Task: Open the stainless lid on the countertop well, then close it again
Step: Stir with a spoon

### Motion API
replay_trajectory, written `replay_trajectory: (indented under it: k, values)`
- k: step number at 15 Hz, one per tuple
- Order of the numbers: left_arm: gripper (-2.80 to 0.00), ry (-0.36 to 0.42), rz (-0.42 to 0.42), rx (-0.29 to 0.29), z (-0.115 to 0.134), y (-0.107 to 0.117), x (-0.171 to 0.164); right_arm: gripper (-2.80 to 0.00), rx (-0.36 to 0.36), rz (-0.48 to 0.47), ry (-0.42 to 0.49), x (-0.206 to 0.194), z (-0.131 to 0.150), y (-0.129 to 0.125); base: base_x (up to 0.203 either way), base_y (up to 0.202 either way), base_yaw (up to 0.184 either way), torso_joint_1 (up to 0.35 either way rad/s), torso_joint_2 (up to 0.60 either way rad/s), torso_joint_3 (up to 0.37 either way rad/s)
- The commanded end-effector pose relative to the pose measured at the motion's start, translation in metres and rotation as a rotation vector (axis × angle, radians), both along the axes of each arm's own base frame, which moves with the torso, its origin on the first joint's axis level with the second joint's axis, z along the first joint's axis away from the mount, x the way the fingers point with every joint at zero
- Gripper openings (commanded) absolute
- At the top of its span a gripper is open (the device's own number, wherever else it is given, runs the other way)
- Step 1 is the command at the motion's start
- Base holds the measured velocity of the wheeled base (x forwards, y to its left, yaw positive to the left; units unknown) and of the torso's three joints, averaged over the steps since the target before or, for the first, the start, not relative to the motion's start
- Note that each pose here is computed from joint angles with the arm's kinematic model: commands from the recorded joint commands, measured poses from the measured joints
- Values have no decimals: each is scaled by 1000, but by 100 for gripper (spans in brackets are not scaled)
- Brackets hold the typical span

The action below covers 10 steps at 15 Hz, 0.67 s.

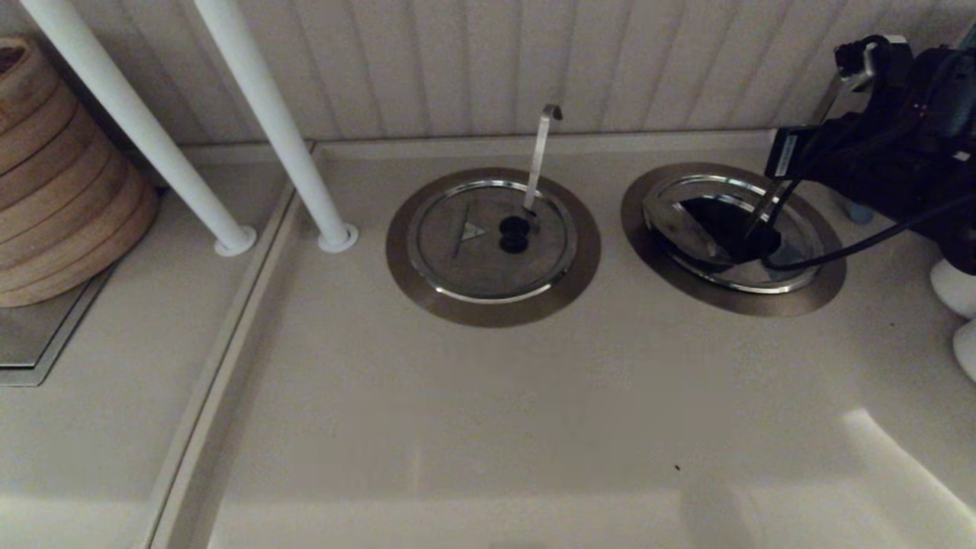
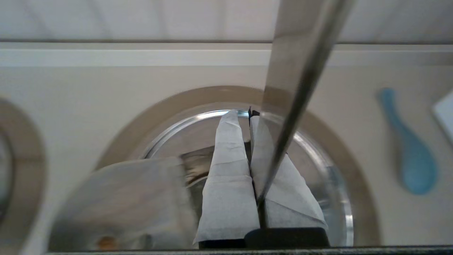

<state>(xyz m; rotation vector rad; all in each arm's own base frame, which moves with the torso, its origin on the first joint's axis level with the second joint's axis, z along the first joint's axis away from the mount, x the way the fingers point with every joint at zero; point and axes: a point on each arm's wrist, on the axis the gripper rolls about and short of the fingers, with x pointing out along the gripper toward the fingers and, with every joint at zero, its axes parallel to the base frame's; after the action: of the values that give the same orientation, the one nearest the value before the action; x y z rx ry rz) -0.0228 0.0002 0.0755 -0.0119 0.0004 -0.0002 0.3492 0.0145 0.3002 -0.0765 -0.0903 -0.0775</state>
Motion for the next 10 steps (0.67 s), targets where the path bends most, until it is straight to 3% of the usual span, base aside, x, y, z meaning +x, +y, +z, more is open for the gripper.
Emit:
replay_trajectory:
  k: [1, 6, 10]
  values:
    - [-280, 1, 0, 0, 0, 0, 0, -280, 27, 15, 6, 9, -6, 7, 0, 0, 0, 0, 0, 0]
    - [-280, 1, 1, 0, 0, 0, 0, -280, 94, -40, -37, 29, -4, 4, 0, 0, 0, 0, 0, 0]
    - [-280, 1, 0, 0, 0, 0, 0, -280, 61, -108, -70, 33, -3, -10, 0, 0, 0, 0, 0, 0]
